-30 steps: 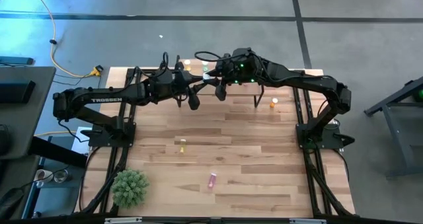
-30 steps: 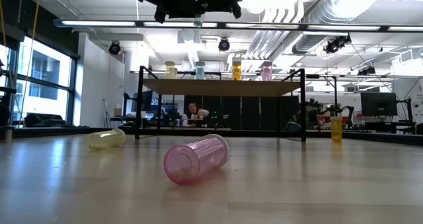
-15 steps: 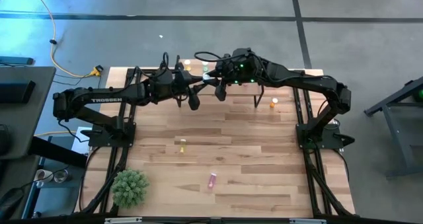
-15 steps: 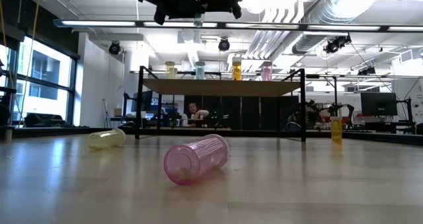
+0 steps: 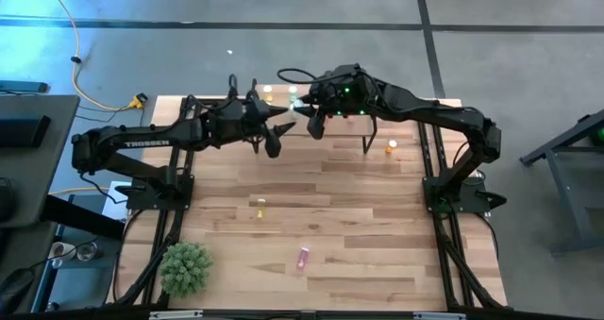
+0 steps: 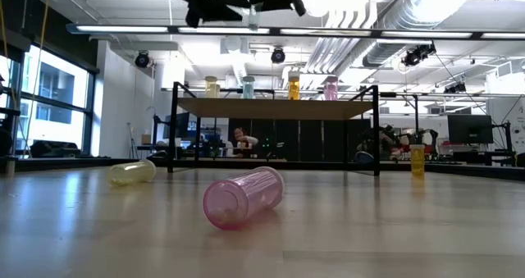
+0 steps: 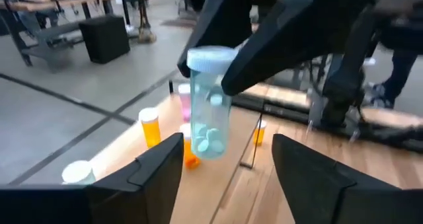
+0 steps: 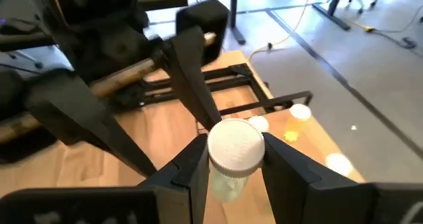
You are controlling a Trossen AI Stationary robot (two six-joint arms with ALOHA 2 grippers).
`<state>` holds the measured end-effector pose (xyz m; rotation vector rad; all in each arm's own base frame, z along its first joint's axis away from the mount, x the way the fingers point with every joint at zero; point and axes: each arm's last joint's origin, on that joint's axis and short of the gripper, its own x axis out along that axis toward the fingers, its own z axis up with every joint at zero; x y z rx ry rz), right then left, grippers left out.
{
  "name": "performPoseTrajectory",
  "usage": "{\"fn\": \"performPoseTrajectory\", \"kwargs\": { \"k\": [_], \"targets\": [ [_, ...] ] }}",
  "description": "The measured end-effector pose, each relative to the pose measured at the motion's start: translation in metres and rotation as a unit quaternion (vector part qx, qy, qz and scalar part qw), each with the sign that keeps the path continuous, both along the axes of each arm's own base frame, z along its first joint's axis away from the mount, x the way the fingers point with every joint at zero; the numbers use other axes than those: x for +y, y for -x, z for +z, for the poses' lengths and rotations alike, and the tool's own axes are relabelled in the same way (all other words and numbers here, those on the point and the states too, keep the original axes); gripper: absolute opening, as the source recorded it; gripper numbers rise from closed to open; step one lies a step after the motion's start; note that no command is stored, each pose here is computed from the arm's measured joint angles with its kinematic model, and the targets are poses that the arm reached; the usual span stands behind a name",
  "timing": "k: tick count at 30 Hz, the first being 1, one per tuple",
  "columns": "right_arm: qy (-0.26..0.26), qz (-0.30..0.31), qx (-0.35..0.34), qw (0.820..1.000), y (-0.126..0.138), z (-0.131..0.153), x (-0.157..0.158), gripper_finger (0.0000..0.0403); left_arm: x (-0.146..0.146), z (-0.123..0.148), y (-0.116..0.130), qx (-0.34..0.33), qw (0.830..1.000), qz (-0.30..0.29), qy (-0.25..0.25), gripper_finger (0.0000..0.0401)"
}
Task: Pick and place medicine bottles onto shelf by color
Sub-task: Put the blue pill bottle on the shelf aligned with the other blue pill bottles
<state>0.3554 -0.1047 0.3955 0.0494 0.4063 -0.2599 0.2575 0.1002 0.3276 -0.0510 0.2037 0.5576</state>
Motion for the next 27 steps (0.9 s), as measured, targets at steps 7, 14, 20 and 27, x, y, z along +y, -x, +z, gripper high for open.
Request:
{"fn": "performPoseTrajectory", "kwargs": {
  "k": [7,14,20,27],
  "targets": [
    [0.037,-0.013,-0.010,0.999,0.005,0.022,-0.001,0.0108,-0.006,0.019,0.017,-0.038,0.999,0.007,-0.013,0.0229],
    [0.022,-0.016,0.014,1.000,0.000,-0.007,-0.003,0.0108,-0.013,0.039,0.038,-0.077,0.997,0.010,-0.027,0.0228],
    [0.008,-0.015,0.001,1.000,-0.007,-0.044,-0.003,0.0108,-0.018,0.050,0.052,-0.103,0.994,0.014,-0.037,0.0228],
    [0.005,-0.010,0.004,1.000,-0.008,-0.073,-0.003,0.0108,-0.019,0.054,0.058,-0.105,0.993,0.022,-0.048,0.0227]
  ]
}}
